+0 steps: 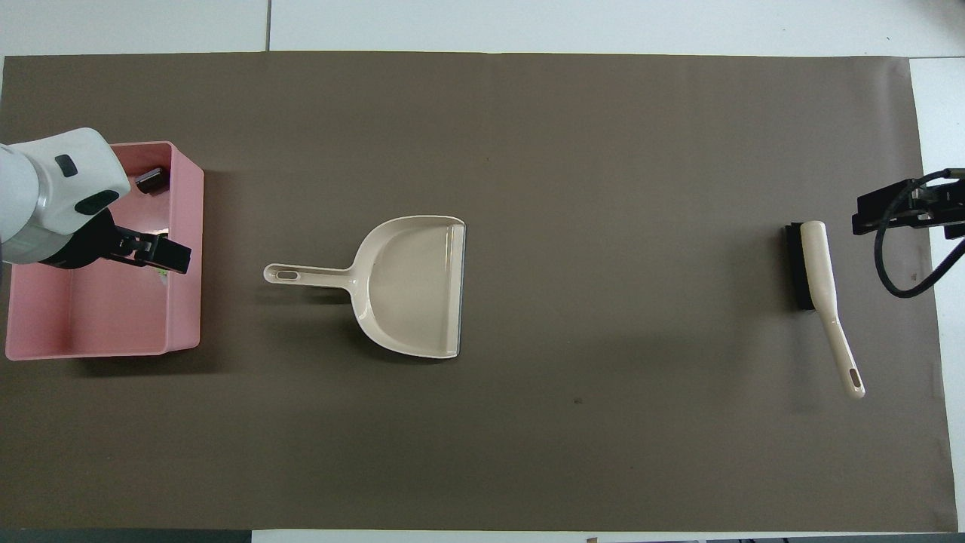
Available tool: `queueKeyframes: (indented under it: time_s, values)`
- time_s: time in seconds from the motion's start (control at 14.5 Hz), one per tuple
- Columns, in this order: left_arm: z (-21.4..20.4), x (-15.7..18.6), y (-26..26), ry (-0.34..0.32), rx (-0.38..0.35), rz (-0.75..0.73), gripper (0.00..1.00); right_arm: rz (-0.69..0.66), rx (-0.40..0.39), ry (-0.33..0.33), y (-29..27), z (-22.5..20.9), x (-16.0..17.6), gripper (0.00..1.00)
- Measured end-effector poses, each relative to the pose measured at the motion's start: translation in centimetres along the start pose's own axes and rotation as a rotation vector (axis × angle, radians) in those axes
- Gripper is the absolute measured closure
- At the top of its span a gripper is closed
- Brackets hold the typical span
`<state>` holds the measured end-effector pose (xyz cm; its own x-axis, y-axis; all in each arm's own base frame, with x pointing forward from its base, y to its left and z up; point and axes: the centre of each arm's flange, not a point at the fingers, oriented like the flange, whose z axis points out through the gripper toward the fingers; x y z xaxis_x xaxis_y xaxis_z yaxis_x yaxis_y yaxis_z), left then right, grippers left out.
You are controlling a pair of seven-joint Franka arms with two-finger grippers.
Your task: Clean e-waste and dump in bin
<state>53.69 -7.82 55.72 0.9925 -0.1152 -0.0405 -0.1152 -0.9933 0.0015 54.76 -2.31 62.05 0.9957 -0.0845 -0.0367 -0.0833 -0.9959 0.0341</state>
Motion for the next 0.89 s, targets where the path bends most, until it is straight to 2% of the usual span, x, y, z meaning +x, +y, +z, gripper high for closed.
queueKeyframes:
  time_s: [0.14, 0.34, 0.62, 0.89]
  values:
    - [-2.0, 0.2, 0.0, 0.032, -0.014, -0.119, 0.0, 0.0, 0.0, 0.0, 0.0, 0.0, 0.0, 0.0]
    - [-5.0, 0.1, -0.6, 0.051, -0.034, -0.161, 0.0, 0.0, 0.0, 0.0, 0.0, 0.0, 0.0, 0.0]
    - [-8.1, 0.3, -0.8, -0.012, -0.033, -0.128, 0.0, 0.0, 0.0, 0.0, 0.0, 0.0, 0.0, 0.0]
    - [-8.9, 0.8, -1.0, -0.044, -0.026, -0.073, 0.0, 0.0, 0.0, 0.0, 0.0, 0.0, 0.0, 0.0]
